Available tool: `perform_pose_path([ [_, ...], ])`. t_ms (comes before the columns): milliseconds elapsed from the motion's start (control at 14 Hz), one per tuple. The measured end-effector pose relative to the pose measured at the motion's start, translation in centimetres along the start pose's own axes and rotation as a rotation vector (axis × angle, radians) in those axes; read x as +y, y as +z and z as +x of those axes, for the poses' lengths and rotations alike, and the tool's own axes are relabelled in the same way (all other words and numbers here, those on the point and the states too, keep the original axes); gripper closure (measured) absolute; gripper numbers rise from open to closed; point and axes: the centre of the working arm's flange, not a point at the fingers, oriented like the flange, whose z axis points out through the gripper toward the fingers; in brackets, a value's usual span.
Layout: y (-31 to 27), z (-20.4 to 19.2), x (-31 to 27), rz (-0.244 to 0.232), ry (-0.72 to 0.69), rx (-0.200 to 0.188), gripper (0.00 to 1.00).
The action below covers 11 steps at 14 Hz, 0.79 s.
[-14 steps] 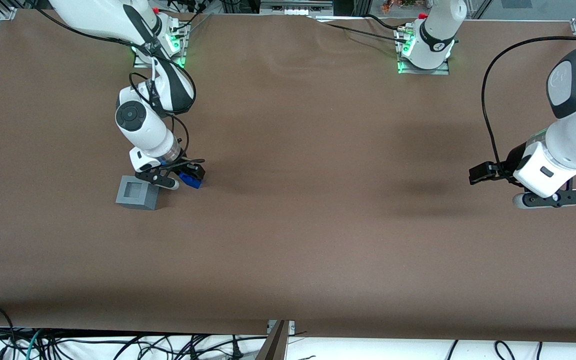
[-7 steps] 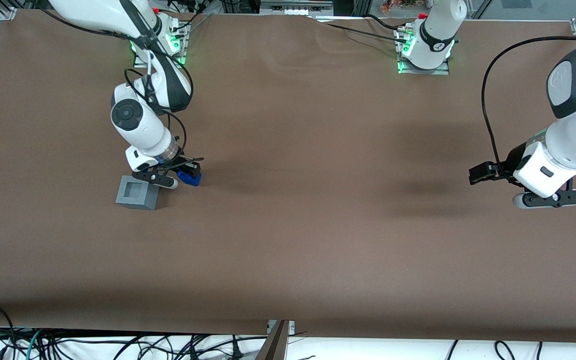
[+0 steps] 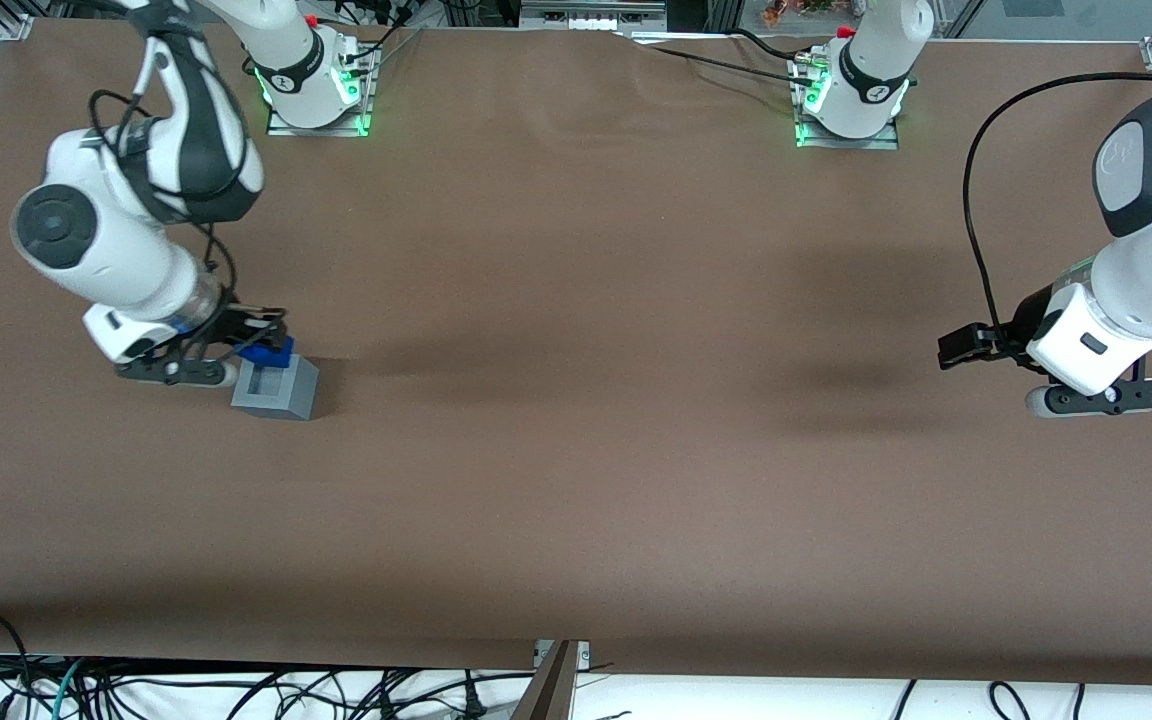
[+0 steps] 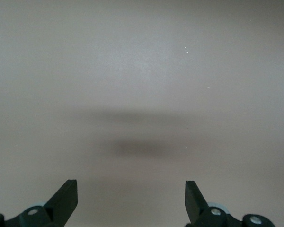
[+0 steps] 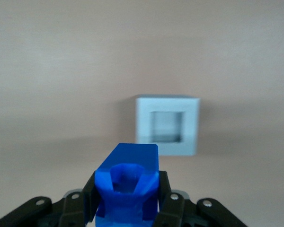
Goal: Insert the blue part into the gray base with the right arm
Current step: 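Lift the blue part and carry it over the gray base's hole, then lower the blue part into the gray base's square hole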
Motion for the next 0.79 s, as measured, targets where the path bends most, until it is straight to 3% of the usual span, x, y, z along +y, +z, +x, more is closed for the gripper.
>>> perform_pose_path([
  [214,3.2,1.4,3.3,0.030,-0.047,-0.008,0.49],
  [786,4.9,2.6,3.5,0.059,-0.044,0.038,0.49],
])
